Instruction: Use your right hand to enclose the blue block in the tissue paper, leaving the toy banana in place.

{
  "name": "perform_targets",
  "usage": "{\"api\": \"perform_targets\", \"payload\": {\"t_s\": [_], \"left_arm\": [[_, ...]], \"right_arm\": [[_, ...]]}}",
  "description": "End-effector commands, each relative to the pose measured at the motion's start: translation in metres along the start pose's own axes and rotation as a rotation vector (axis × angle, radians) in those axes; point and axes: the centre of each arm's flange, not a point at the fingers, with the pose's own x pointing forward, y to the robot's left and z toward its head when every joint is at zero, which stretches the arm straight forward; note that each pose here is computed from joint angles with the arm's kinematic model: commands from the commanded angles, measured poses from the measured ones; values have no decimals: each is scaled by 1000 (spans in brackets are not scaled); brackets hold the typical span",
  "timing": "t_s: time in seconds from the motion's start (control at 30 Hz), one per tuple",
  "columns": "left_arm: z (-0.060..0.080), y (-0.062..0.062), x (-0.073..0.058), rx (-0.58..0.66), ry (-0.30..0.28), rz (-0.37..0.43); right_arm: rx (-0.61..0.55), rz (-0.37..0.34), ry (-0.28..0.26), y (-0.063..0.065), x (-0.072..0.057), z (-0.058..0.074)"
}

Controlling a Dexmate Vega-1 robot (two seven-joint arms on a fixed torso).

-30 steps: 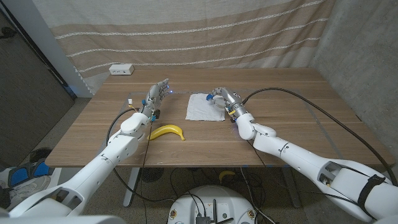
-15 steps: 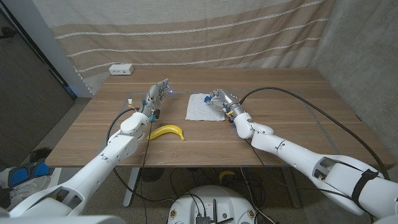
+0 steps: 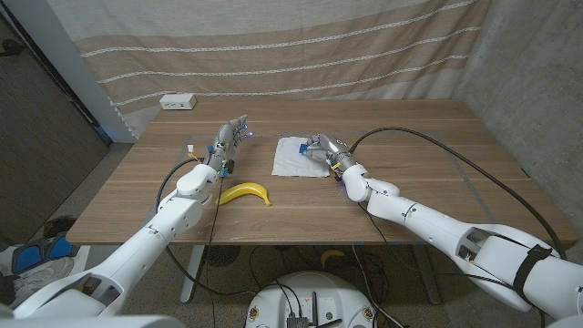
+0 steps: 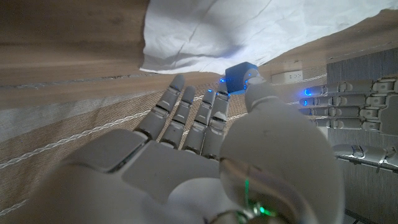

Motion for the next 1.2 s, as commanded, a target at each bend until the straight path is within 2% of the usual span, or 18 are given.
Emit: {"api": "perform_targets", "payload": {"t_s": [0.03, 0.4, 0.53, 0.83, 1.07, 1.2], "left_arm": [[0, -2, 0, -4, 2, -1], [1, -1, 1, -5, -3, -4], [0, 0, 1, -6, -5, -5], [-1, -1, 4, -14, -5, -21], [-1, 0, 2, -14, -12, -23], [-1, 0, 0, -14, -12, -22]], "right_arm": [[0, 41, 22, 0, -2, -4], [48, 73, 34, -6, -7, -6], [116, 29, 40, -10, -11, -10], [111, -90, 66, -20, -17, -9], [76, -123, 106, -23, -17, -9], [38, -117, 144, -25, -15, -11]]}}
